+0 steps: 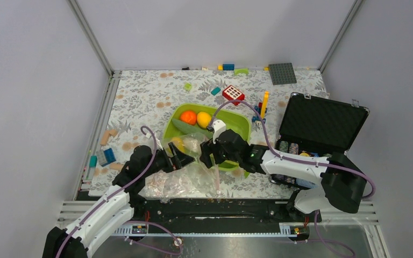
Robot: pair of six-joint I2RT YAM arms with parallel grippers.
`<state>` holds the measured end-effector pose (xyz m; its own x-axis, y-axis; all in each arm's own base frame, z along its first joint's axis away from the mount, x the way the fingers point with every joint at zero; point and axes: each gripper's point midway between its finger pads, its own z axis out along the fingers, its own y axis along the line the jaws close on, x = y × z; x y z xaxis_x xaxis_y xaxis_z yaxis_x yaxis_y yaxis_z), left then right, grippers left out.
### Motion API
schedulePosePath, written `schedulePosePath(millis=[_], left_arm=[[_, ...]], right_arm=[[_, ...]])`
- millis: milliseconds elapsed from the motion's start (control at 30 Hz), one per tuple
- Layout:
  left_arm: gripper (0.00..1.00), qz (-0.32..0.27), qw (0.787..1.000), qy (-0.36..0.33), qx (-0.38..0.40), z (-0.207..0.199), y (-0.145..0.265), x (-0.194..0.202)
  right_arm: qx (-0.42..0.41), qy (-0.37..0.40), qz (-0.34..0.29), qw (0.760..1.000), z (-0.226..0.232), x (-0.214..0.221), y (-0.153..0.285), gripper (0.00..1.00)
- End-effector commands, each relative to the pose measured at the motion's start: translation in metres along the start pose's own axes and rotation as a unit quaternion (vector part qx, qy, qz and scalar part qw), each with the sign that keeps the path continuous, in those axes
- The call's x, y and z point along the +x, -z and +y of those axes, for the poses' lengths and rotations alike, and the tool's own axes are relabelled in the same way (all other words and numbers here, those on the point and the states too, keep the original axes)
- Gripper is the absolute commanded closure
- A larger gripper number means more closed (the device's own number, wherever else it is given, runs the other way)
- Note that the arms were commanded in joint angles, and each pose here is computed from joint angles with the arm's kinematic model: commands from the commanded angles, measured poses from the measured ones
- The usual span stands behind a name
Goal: Place the food in the zip-top bag and seal the zipper
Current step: Open the zipper of the food storage bag at the center of the board.
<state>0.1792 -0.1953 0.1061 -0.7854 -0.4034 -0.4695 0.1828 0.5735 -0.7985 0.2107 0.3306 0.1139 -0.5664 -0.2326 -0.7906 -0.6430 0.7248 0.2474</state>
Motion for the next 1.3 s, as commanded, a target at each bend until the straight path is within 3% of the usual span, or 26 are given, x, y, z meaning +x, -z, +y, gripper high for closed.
schedulePosePath(millis=[0, 133, 233, 533, 700, 900, 1267], left_arm=[[0.01, -0.013, 0.999, -0.017, 0.047, -0.018, 0.001, -0.006], [0.01, -0.013, 0.998, -0.018, 0.051, -0.021, 0.002, -0.006], [0.01, -0.011, 0.998, -0.016, 0.053, -0.024, 0.005, -0.006], [0.01, -0.002, 1.0, -0.026, -0.006, -0.055, 0.038, -0.019], [0.01, -0.02, 0.998, -0.054, -0.037, -0.082, 0.071, -0.036], [0.02, -0.021, 0.989, -0.067, -0.127, -0.084, 0.094, -0.058], [0.04, -0.037, 0.99, -0.096, -0.096, -0.127, 0.1, -0.085]], right_arm=[[-0.051, -0.012, -0.025, 0.998, 0.021, -0.019, -0.006, 0.25], [-0.076, -0.03, -0.025, 0.996, 0.031, -0.022, -0.001, 0.75], [-0.086, -0.05, -0.026, 0.995, 0.037, -0.027, 0.008, 1.0], [-0.079, -0.17, 0.022, 0.982, 0.057, -0.046, 0.041, 1.0], [-0.073, -0.179, 0.025, 0.981, 0.073, -0.067, 0.049, 1.0], [-0.071, -0.16, -0.005, 0.984, 0.092, -0.101, 0.062, 1.0], [-0.075, -0.123, -0.008, 0.99, 0.12, -0.122, 0.064, 1.0]])
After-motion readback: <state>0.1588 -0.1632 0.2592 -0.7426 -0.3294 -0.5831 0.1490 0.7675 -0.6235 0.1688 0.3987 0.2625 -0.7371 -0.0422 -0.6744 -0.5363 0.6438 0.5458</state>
